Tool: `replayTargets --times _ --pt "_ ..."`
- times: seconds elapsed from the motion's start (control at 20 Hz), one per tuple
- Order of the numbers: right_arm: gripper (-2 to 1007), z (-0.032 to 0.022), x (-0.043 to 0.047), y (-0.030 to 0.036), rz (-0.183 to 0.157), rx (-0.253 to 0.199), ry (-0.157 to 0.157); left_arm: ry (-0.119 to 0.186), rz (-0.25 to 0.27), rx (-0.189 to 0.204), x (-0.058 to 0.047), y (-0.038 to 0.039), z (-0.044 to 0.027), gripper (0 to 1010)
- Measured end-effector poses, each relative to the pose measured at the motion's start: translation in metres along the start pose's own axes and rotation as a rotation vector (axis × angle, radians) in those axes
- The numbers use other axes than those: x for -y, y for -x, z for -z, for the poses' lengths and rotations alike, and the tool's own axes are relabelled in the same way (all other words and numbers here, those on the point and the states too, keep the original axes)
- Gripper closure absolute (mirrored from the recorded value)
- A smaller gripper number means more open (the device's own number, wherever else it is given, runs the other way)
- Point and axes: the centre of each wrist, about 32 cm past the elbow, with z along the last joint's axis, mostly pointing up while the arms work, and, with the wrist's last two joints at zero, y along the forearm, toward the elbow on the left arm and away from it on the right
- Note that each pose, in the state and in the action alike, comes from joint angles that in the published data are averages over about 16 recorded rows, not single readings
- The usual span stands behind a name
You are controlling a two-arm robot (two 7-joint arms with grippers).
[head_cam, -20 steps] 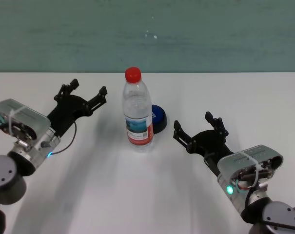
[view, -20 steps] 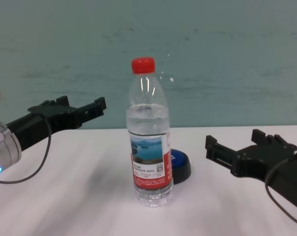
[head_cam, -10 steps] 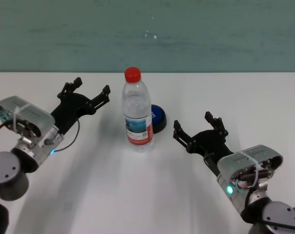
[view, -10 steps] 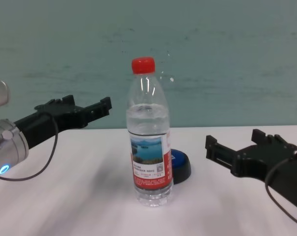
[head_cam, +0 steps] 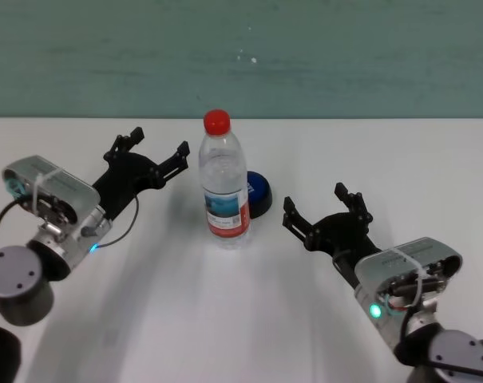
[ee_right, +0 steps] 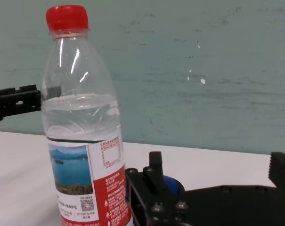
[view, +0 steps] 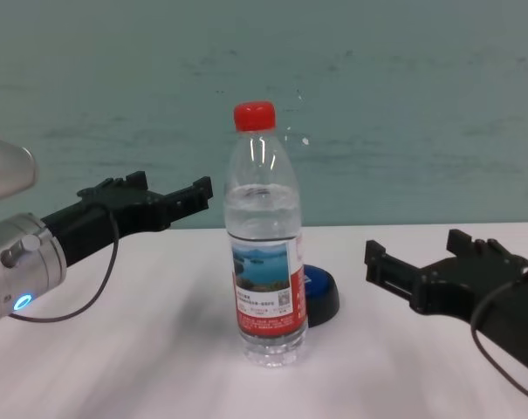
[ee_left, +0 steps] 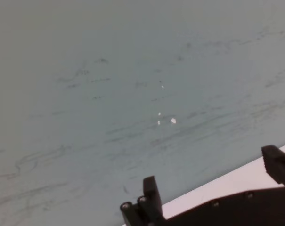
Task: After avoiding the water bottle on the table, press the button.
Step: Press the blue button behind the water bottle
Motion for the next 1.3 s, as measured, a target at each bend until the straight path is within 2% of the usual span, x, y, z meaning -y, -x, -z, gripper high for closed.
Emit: replayTargets --times 0.65,1.3 --pt "1 0.0 0.0 0.0 0.0 0.0 0.0 -0.004 0.011 0.002 0.0042 0.003 0.0021 0" --pt "1 0.0 0.0 0.0 0.0 0.0 0.0 -0.026 0.023 0.023 0.0076 0.0037 0.0066 0"
